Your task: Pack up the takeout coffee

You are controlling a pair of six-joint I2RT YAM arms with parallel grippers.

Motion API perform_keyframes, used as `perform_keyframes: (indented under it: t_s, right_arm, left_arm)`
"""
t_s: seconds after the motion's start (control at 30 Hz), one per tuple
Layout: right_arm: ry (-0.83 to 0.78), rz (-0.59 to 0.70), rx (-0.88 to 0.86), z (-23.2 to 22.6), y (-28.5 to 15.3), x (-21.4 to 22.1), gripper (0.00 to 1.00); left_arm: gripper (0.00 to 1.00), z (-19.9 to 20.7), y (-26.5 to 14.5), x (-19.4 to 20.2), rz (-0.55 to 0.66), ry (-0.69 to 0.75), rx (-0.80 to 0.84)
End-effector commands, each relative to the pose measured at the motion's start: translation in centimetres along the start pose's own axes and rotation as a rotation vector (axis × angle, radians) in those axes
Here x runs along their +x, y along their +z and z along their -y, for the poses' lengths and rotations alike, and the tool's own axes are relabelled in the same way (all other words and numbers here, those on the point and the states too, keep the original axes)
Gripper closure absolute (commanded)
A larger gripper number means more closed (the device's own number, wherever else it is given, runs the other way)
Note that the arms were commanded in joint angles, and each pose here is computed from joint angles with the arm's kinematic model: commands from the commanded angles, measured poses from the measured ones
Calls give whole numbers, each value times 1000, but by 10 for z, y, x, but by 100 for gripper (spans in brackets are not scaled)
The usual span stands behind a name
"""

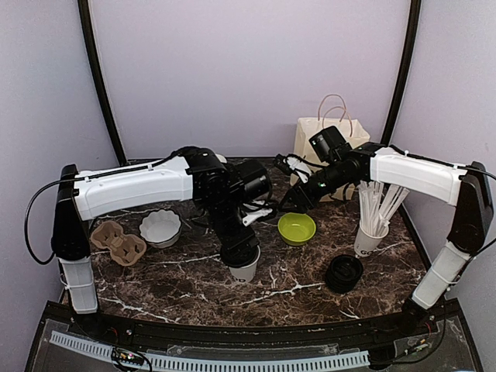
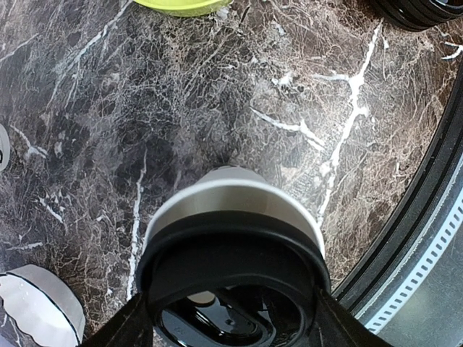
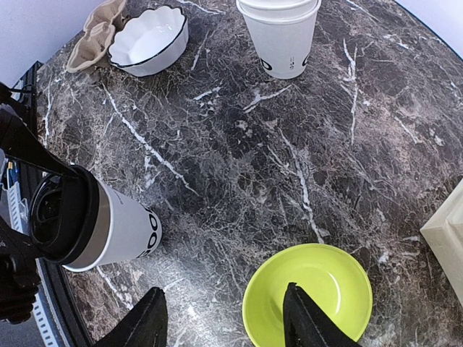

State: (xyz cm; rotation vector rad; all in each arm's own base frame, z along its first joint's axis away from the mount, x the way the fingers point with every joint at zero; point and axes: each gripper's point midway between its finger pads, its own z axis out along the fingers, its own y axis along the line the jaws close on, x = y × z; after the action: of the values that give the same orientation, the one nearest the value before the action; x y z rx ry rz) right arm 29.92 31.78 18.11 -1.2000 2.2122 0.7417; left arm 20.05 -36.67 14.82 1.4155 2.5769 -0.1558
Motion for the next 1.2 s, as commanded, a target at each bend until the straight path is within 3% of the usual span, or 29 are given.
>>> perform_keyframes:
  t_s: [0.0,1.17]
  right_arm:
    - [-11,12,8,3,-2,-2,45]
    - [-7,16,12,5,-5,-3,45]
  left_arm:
    - [34,5,1,-4,20,19,19]
    - [34,17,-11,-25,77,44,46]
